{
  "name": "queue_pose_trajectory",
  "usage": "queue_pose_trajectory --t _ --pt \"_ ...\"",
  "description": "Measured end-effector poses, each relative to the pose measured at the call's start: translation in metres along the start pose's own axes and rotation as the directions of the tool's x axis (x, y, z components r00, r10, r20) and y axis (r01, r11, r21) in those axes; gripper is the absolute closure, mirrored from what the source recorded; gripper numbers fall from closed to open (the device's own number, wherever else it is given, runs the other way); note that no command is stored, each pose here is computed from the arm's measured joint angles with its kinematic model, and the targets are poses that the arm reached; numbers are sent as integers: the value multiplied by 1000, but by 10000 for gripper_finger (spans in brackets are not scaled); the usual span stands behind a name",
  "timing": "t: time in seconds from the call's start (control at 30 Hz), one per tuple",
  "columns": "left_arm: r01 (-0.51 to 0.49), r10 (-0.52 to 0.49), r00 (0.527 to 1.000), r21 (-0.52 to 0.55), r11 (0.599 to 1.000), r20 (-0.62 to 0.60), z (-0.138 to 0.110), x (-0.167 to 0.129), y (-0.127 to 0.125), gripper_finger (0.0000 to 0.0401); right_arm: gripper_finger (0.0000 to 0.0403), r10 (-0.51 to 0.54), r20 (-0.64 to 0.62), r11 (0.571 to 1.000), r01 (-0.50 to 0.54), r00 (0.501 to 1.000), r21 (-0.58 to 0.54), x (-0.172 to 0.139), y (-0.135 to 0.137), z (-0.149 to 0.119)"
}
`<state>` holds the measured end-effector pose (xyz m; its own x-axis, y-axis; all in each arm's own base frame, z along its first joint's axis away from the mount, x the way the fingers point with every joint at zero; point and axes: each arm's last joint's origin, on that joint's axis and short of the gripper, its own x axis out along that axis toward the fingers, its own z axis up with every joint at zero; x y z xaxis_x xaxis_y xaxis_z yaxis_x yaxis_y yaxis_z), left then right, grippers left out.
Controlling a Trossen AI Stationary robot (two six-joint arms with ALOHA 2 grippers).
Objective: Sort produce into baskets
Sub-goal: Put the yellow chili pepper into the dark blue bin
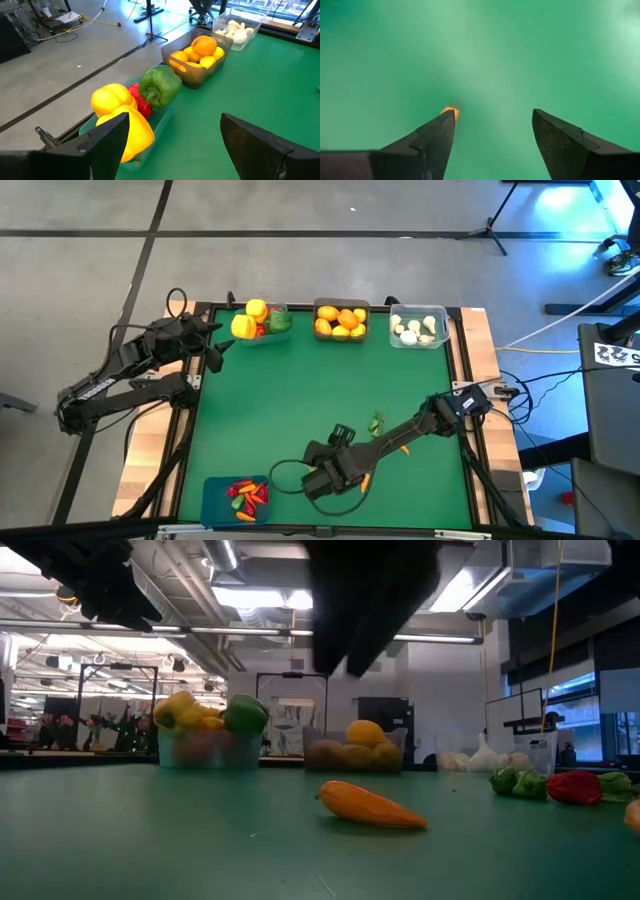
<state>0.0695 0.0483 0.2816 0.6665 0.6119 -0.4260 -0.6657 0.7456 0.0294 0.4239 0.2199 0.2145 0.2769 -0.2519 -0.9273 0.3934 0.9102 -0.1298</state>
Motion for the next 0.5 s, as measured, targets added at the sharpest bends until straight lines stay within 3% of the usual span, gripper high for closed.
queue_pose_trajectory --t 0.13,0.23,0.37,0.5 --pt "1 -1 1000 0 1000 -1 0 0 0 93 139 -59 -48 998 58 997 -38 -15 -17 -10" --pt "0 0 1000 0 1000 -1 0 0 0 93 139 2 -58 1000 -3 998 -22 -42 -35 -14" --pt "0 0 1000 0 1000 0 0 0 0 93 139 49 65 998 -51 997 39 -94 -75 -24" --pt "0 0 1000 0 1000 -1 0 0 0 93 139 1 224 972 -54 974 229 -129 -128 -56"
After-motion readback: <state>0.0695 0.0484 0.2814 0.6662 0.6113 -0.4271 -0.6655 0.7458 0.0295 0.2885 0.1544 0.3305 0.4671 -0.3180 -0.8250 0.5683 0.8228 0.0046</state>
